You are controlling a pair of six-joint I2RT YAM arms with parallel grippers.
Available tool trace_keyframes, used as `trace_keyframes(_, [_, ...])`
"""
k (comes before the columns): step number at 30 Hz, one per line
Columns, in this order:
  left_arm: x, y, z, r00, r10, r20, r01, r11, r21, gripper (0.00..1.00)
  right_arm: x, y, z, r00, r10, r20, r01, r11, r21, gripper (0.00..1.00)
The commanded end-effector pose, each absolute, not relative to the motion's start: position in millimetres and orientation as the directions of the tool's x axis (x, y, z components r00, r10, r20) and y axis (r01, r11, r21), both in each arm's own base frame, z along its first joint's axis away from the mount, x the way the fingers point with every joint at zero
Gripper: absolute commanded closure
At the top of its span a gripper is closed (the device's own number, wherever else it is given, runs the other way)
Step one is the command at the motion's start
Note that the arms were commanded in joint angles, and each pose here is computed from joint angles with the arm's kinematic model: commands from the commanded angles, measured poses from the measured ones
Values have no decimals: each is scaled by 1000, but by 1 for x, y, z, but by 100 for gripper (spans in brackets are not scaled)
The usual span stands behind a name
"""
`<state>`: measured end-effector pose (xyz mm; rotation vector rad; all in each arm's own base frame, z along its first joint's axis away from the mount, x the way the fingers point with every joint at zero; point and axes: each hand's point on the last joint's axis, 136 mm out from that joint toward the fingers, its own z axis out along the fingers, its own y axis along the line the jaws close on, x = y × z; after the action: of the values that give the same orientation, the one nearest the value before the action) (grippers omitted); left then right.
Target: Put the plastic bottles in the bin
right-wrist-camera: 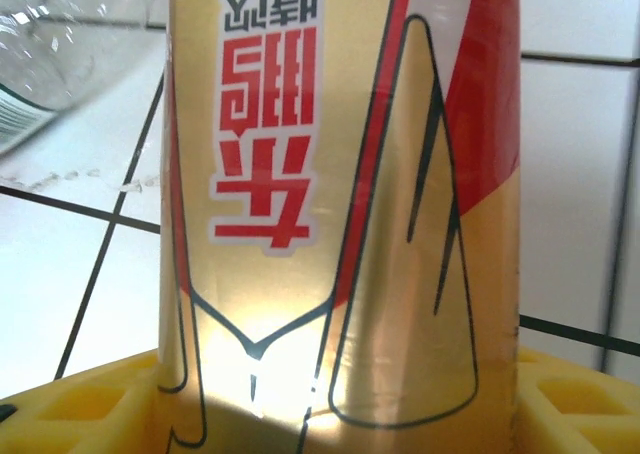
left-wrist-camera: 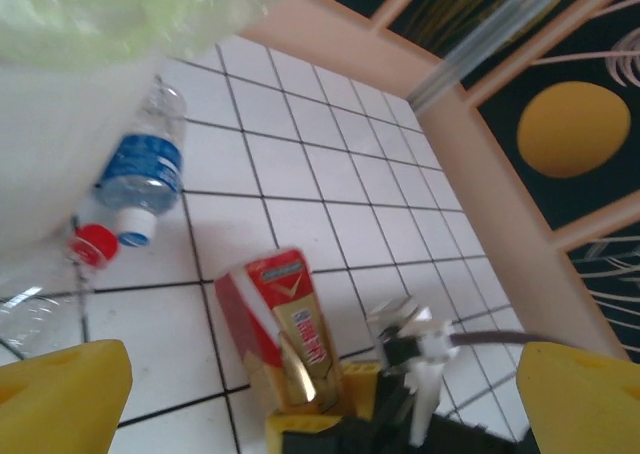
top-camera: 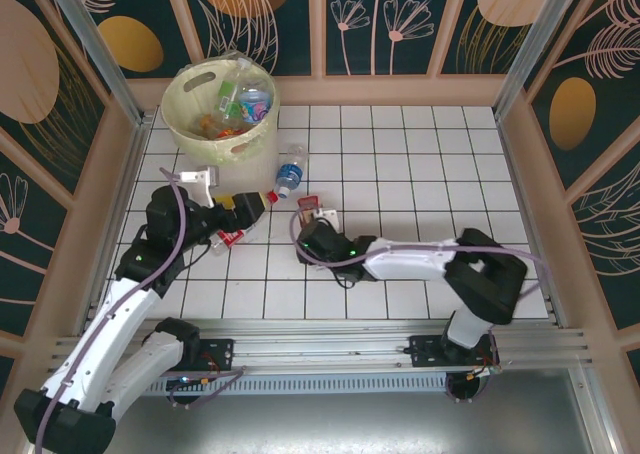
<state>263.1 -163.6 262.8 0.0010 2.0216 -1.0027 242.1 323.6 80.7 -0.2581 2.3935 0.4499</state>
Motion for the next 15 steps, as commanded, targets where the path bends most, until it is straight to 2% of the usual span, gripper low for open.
trace_keyframes(1, [256, -186, 282, -637, -383, -669, 456, 512, -728, 1, 239, 319, 117, -684, -62, -727, -396, 868, 299, 36])
trace_keyframes(5, [253, -196, 268, -669, -374, -642, 463, 466, -754, 1, 225, 313, 145, -664, -62, -745, -478, 801, 360, 39])
trace_keyframes(15, [241, -249, 262, -717, -313, -623, 528, 340, -778, 1, 189, 318, 197, -633, -89, -769, -648, 604, 464, 38])
